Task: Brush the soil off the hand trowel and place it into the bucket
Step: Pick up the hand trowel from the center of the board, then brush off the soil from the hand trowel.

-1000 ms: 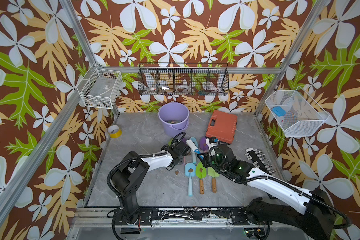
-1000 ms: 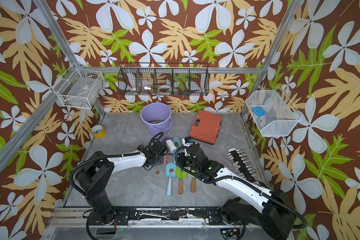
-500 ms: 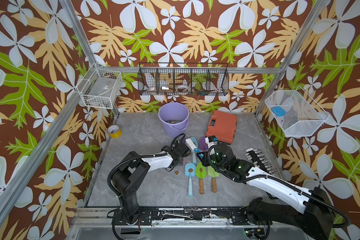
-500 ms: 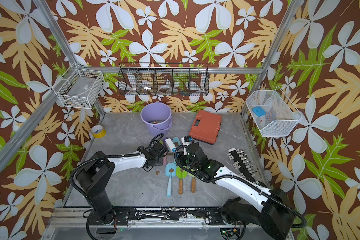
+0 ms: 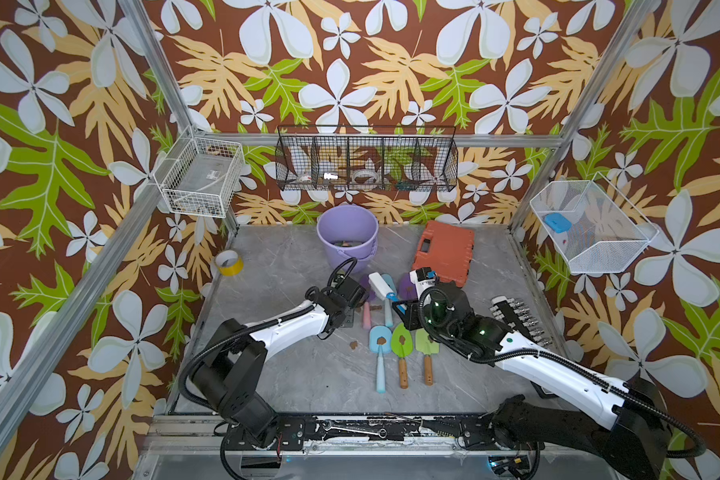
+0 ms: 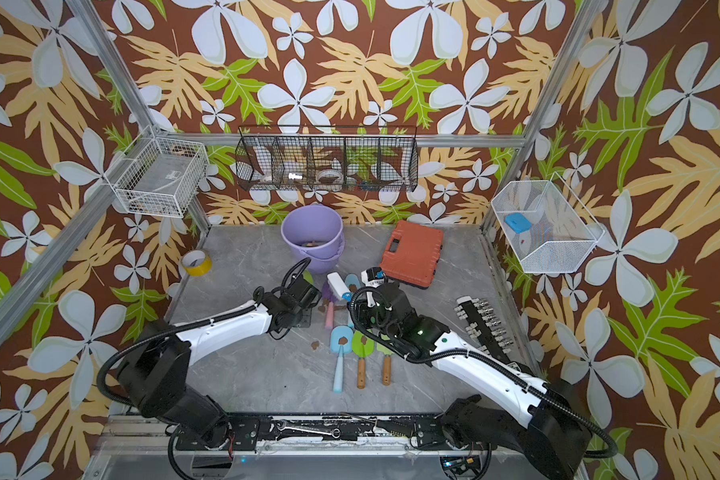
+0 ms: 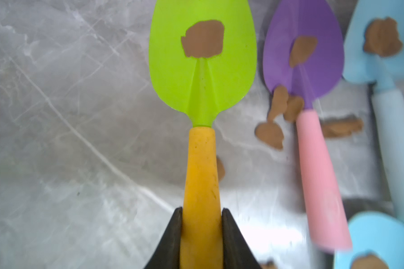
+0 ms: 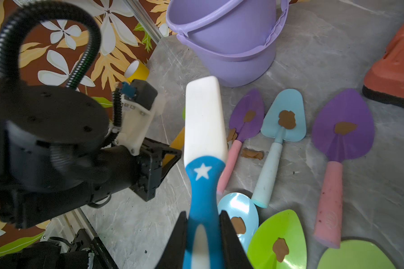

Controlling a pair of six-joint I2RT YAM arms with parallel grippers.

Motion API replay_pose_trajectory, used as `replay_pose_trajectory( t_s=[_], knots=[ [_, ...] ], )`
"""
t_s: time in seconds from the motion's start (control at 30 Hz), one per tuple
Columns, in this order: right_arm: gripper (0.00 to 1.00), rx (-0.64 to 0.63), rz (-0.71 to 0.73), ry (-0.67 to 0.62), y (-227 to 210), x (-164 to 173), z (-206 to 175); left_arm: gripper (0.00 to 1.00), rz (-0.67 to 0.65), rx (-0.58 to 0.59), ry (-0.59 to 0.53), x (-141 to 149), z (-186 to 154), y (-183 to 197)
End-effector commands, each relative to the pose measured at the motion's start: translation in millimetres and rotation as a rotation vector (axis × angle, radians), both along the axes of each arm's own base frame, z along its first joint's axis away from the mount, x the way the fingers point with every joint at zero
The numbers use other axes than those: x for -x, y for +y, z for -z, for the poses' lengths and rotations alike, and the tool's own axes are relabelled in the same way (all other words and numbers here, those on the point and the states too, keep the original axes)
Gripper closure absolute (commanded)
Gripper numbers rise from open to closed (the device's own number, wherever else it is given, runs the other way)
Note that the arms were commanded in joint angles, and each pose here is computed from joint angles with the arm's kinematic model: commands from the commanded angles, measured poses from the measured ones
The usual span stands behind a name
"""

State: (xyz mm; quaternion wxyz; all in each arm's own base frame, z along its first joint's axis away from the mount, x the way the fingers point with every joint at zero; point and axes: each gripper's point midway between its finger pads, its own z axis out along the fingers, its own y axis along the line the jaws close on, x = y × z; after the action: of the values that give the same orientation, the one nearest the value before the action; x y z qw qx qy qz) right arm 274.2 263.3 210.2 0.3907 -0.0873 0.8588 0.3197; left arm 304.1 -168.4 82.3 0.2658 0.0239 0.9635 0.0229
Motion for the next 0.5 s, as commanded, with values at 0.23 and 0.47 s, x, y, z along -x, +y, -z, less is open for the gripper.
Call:
replay_pose_trajectory(
  t_s=[0.23, 0.47],
  knots=[
    [1.0, -0.044, -0.267, 0.047, 37, 27, -17, 1.0, 0.162, 0.282, 0.162, 97, -30, -5],
    [1.0, 0.086, -0.377, 0.016, 65, 51, -8, 1.0, 0.087, 0.136, 0.183, 107, -34, 30]
  ],
)
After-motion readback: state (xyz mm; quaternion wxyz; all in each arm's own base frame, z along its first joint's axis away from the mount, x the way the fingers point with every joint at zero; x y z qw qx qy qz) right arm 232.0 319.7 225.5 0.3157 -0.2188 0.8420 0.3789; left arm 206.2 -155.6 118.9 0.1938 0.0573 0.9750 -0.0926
